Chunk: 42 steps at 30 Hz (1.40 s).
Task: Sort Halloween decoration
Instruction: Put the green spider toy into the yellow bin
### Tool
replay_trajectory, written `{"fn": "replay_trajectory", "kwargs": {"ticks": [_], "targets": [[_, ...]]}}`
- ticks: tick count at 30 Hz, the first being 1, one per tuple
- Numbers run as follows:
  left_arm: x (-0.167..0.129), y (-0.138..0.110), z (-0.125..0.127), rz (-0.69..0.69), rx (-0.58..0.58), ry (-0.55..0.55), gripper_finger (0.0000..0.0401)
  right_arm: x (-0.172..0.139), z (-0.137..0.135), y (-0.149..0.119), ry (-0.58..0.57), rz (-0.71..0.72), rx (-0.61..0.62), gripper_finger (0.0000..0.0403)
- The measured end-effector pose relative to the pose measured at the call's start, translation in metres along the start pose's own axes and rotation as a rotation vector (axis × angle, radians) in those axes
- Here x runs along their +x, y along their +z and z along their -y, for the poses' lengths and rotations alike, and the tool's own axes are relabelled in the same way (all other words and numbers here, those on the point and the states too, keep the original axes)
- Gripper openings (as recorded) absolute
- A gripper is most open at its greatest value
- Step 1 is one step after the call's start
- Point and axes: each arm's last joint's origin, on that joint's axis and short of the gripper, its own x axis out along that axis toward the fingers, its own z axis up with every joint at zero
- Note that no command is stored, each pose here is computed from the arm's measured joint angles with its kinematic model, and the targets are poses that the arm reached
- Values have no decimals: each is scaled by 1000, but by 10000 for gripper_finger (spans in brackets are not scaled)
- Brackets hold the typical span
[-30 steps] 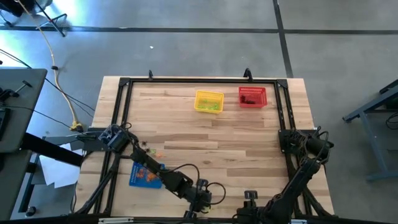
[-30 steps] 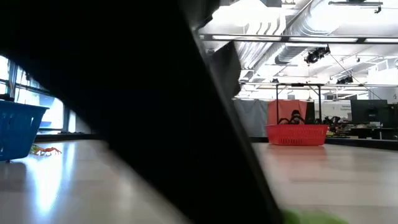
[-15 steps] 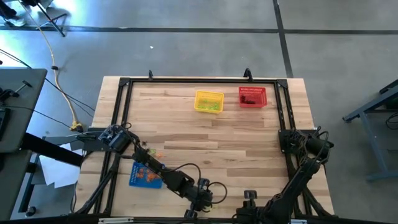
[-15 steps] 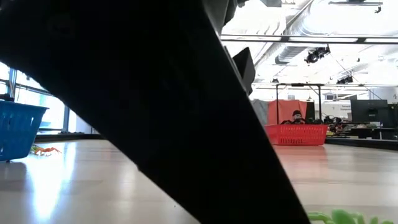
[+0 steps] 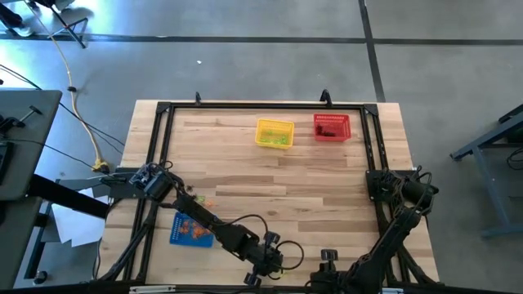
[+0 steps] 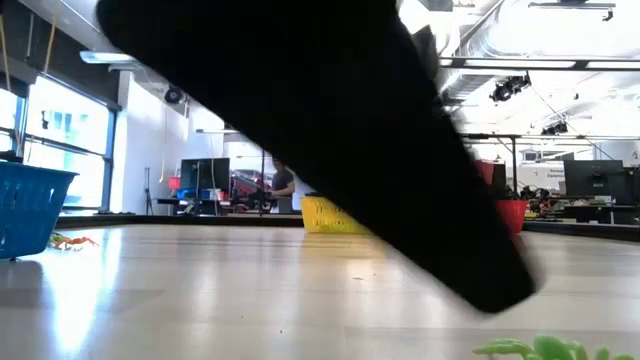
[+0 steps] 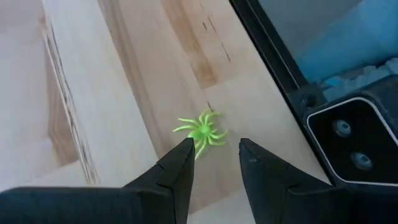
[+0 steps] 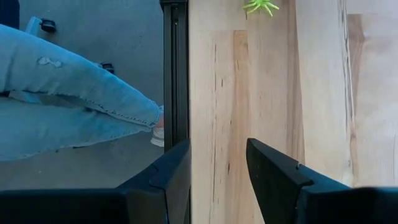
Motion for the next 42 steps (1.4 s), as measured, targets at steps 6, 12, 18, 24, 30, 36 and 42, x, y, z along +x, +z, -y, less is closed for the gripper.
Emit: {"fn": "replay_trajectory", "kwargs": {"ticks": [6, 12, 18, 24, 30, 36, 42], "targets": [[0, 2, -1, 17, 34, 0, 115, 0, 0, 0, 0, 0, 4, 149], [0, 4, -2, 41, 71, -1, 115, 0, 0, 0, 0, 0, 4, 149], [2, 4, -6, 43, 63, -5, 115, 0, 0, 0, 1, -1, 4, 149], [14, 2, -11, 62, 54, -41, 115, 0, 0, 0, 1, 0, 4, 149], [26, -4, -15, 51, 32, -98, 115, 0, -1, -1, 8, 4, 3, 149], [29, -6, -19, 36, 20, -99, 115, -1, -3, -2, 13, 7, 0, 149], [29, -12, -24, -34, -31, -7, 103, -1, -3, -2, 15, 10, 1, 149]]}}
